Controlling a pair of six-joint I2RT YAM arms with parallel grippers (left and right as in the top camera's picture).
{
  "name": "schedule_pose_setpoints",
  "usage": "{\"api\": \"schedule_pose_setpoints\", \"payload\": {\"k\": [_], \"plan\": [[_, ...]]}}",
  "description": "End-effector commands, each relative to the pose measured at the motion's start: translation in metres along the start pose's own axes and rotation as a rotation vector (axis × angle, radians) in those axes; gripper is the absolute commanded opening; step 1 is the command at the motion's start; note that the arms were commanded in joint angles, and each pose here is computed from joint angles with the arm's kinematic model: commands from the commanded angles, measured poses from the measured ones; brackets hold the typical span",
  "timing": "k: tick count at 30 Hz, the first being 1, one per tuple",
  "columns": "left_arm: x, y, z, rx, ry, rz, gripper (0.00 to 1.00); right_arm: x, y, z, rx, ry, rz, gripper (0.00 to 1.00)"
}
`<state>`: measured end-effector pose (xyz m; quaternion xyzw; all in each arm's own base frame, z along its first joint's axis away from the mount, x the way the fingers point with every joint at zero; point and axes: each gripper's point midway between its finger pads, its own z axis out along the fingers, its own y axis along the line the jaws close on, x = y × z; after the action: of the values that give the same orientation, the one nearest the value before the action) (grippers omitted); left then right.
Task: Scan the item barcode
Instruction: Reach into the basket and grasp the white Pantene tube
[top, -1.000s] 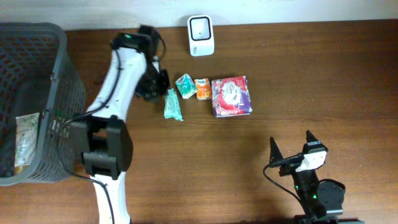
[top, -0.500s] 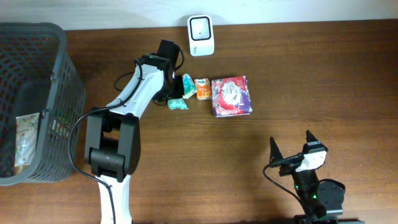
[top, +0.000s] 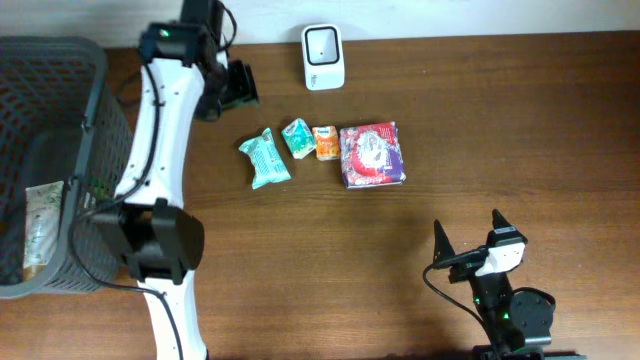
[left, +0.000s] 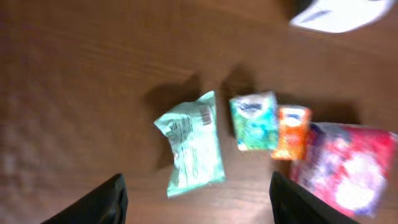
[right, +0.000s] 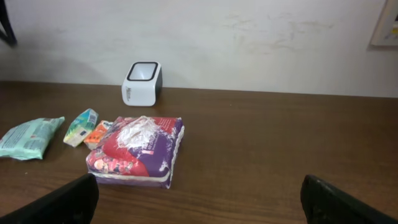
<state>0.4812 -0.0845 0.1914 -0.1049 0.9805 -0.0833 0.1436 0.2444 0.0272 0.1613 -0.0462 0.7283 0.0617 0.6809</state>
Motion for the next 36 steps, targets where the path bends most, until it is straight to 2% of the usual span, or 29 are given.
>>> {"api": "schedule_pose_setpoints", "payload": {"k": [1,4,6,7,10,11,12,13,17,22,26,28,31,36], "plan": [[-0.015,-0.011,-0.059,0.039,-0.116,0.077,0.74,0.003,-0.001,0.000,0.000,0.003,-0.005,0.99],[-0.024,0.009,-0.114,-0.054,-0.254,0.062,0.78,0.003,-0.001,0.000,0.000,0.003,-0.005,0.99],[-0.029,0.040,-0.150,-0.170,-0.348,0.034,0.77,0.003,-0.001,0.000,0.000,0.003,-0.005,0.99],[-0.030,0.048,-0.164,-0.185,-0.376,0.082,0.78,0.003,-0.001,0.000,0.000,0.003,-0.005,0.99],[-0.030,0.082,-0.201,-0.211,-0.447,0.015,0.82,0.003,-0.001,0.000,0.000,0.003,-0.005,0.99],[-0.030,0.094,-0.210,-0.224,-0.464,-0.010,0.82,0.003,-0.001,0.000,0.000,0.003,-0.005,0.99],[-0.030,0.109,-0.220,-0.239,-0.483,-0.044,0.89,0.003,-0.001,0.000,0.000,0.003,-0.005,0.99],[-0.029,0.128,-0.229,-0.260,-0.498,-0.079,0.90,0.003,-0.001,0.000,0.000,0.003,-0.005,0.99],[-0.024,0.190,-0.240,-0.338,-0.489,-0.202,0.90,0.003,-0.001,0.000,0.000,0.003,-0.005,0.99],[0.002,0.280,-0.208,-0.503,-0.292,-0.333,0.90,0.003,-0.001,0.000,0.000,0.003,-0.005,0.99],[0.016,0.330,-0.172,-0.541,-0.180,-0.406,0.93,0.003,-0.001,0.000,0.000,0.003,-0.005,0.99],[0.031,0.362,-0.133,-0.553,-0.082,-0.419,0.92,0.003,-0.001,0.000,0.000,0.003,-0.005,0.99],[0.050,0.395,-0.090,-0.558,0.001,-0.393,0.89,0.003,-0.001,0.000,0.000,0.003,-0.005,0.99],[0.079,0.429,-0.040,-0.527,0.088,-0.276,0.90,0.003,-0.001,0.000,0.000,0.003,-0.005,0.99]]}}
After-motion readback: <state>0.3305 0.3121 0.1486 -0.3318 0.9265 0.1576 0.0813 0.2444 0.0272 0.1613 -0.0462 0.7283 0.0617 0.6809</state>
